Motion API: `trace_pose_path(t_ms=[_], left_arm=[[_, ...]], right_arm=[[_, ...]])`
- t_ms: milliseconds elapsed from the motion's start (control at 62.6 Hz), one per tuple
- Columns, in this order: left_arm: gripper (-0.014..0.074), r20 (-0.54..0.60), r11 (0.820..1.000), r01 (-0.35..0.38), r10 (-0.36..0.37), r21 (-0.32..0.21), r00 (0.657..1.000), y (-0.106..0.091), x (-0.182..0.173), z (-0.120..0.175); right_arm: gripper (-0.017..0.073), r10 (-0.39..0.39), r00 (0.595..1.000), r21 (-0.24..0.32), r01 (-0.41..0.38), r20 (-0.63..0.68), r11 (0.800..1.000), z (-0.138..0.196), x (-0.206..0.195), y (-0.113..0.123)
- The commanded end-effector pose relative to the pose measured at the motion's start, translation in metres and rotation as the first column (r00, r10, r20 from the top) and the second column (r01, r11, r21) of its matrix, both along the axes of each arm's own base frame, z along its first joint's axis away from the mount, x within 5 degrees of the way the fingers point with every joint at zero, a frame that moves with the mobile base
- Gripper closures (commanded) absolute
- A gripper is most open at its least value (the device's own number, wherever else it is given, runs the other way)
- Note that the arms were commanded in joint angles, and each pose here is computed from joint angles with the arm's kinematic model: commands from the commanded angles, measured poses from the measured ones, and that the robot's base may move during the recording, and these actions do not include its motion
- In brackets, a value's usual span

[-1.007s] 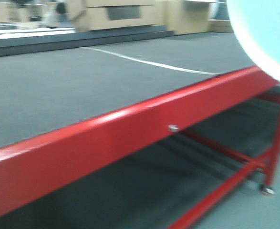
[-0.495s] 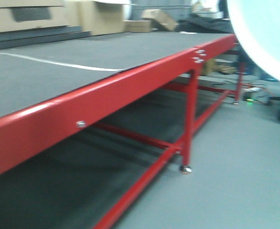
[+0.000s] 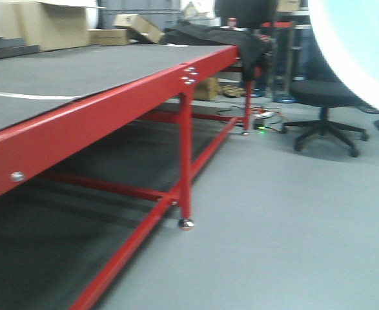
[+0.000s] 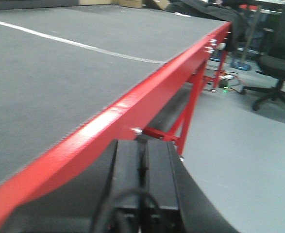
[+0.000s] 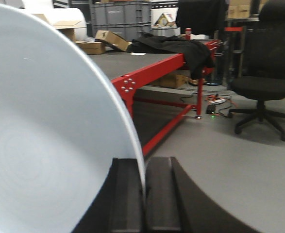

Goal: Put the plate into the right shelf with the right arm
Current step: 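Drive the base away from the table holding the plate in the right gripper, then drive the base toward the metal shelf rack of blue bins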

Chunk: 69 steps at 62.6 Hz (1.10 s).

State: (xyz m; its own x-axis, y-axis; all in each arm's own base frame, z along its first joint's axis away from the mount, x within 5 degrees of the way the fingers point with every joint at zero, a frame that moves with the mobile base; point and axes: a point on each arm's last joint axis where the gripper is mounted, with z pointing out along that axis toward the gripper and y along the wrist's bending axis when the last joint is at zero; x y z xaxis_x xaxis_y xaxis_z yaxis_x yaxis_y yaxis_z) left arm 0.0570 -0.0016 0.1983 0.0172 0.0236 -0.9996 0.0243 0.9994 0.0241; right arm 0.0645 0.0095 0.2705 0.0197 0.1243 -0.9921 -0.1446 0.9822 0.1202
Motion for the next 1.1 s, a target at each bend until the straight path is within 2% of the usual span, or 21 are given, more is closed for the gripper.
trace_pose_path(t_ms=[0,1086], left_arm=[[0.0722,0.089,1.0,-0.009,0.01,-0.018,0.996,0.001,-0.0008,0.0052],[0.0722,0.089,1.0,-0.009,0.01,-0.018,0.996,0.001,-0.0008,0.0052]], right_arm=[[0.0494,-0.017,0.992,0.019,0.015,0.127,1.0,0.0193,-0.0016,-0.0015],[0.0494,-0.016,0.993,0.017,0.014,0.119,1.0,0.0186,-0.0012,-0.0014]])
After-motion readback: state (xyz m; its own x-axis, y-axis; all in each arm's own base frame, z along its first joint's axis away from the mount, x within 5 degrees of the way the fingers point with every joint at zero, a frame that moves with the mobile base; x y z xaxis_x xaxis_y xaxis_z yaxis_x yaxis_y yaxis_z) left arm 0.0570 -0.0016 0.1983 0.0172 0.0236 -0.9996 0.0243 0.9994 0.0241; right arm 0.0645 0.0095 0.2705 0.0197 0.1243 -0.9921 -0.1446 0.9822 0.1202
